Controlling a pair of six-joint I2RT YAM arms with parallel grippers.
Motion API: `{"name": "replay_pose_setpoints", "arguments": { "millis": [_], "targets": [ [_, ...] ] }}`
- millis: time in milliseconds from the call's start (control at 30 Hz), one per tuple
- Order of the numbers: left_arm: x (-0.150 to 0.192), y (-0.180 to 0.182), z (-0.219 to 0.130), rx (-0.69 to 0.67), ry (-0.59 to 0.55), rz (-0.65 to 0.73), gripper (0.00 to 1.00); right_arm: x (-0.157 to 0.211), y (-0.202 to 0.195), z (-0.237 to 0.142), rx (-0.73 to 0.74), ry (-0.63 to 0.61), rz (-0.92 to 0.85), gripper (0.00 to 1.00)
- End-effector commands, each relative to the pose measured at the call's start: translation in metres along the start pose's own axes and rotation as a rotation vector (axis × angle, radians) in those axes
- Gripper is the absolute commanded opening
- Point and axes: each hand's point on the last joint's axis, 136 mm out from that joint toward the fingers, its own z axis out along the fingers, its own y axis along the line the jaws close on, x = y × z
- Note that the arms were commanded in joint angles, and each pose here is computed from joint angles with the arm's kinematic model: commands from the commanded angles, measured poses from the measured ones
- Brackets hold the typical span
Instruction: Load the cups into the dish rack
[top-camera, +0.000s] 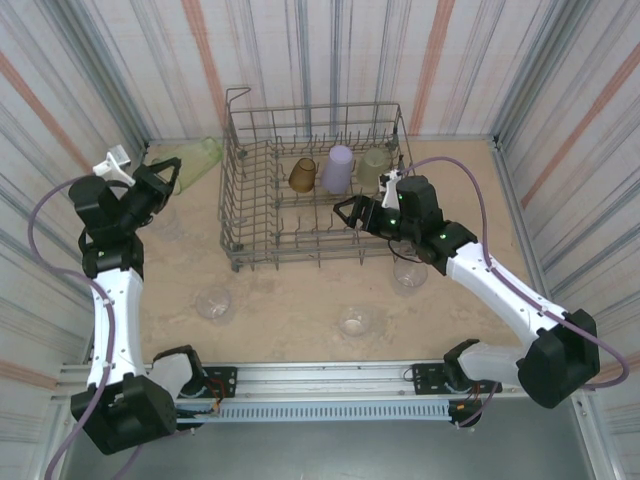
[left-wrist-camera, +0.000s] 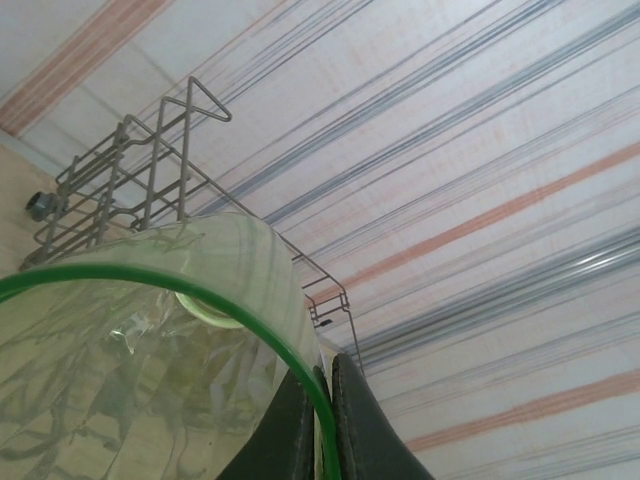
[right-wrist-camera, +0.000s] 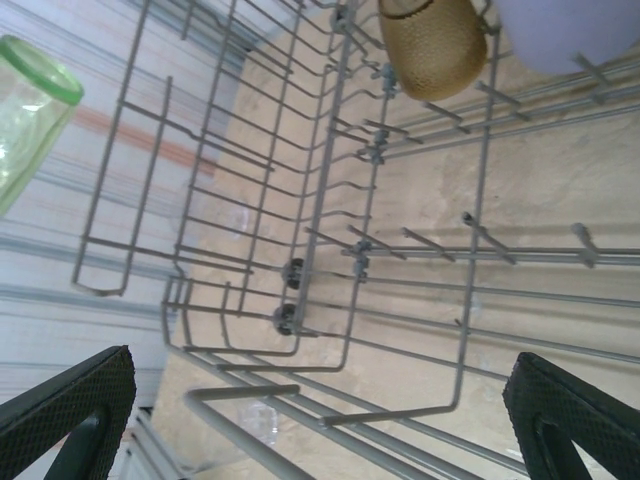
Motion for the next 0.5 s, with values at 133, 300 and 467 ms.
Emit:
{"name": "replay_pose_setpoints", "arguments": {
  "millis": [133, 300, 467],
  "targets": [
    [0.015, -0.024, 0.011, 0.138, 0.07, 0.015, 0.0, -0.005, 0.019, 0.002, -0.089, -0.017, 0.014, 0.99],
    [0.035, -0.038, 0.023, 0.183, 0.125, 0.049, 0.0, -0.004, 0.024, 0.005, -0.127, -0.01, 0.017, 0.99],
    [0.059, -0.053, 0.036, 0.237, 0.193, 0.061, 0.0, -0.003, 0.031, 0.004, -0.175, -0.013, 0.03, 0.99]
  ]
}}
